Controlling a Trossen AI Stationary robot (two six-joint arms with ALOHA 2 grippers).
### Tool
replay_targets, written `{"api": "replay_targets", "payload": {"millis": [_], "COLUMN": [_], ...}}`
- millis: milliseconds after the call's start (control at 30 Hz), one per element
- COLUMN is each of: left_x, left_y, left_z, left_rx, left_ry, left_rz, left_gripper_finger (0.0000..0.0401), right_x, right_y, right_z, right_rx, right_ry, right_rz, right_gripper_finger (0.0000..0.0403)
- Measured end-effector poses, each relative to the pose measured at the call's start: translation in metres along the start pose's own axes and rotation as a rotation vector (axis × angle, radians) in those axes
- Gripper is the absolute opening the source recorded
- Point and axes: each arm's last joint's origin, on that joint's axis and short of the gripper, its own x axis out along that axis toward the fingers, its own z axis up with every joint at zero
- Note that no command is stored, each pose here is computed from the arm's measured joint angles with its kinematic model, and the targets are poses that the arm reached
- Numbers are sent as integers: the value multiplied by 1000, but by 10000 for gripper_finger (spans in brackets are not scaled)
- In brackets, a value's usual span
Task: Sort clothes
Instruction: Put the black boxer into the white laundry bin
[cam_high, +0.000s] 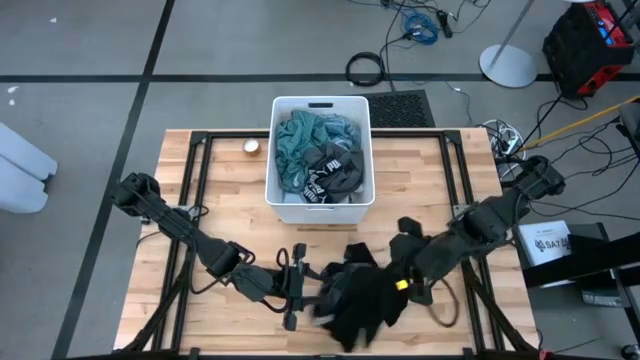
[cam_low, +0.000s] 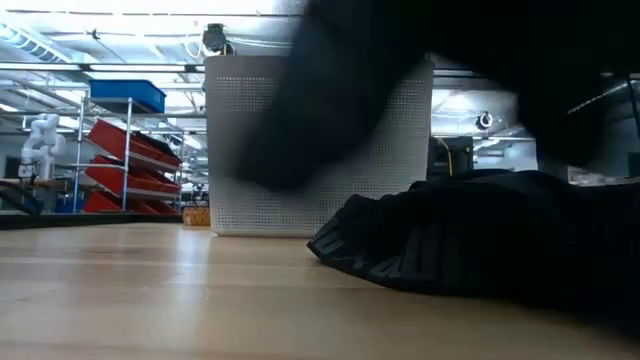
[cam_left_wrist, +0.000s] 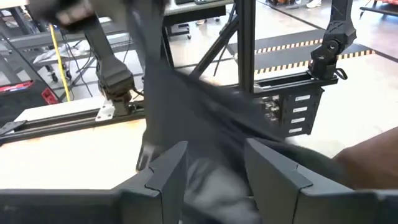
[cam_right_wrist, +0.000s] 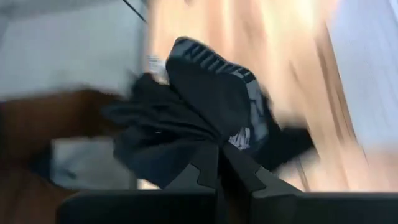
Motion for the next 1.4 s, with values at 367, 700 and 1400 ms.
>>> {"api": "replay_targets", "payload": {"millis": [367, 700, 1400], "left_x": [0, 0, 0], "left_y": [0, 0, 0], "left_z": [0, 0, -1], "left_rx": [-1, -1, 3], "left_ry": [-1, -1, 7], "left_rz": [0, 0, 0], "left_gripper_finger": [166, 166, 166], "right_x": [45, 72, 162], "right_y": [-19, -7, -57], "right_z": [-47, -37, -88], "right_rx": [27, -35, 74], "right_ry": [431, 308, 314], "right_rz": [-303, -252, -111], "right_gripper_finger": [67, 141, 198]}}
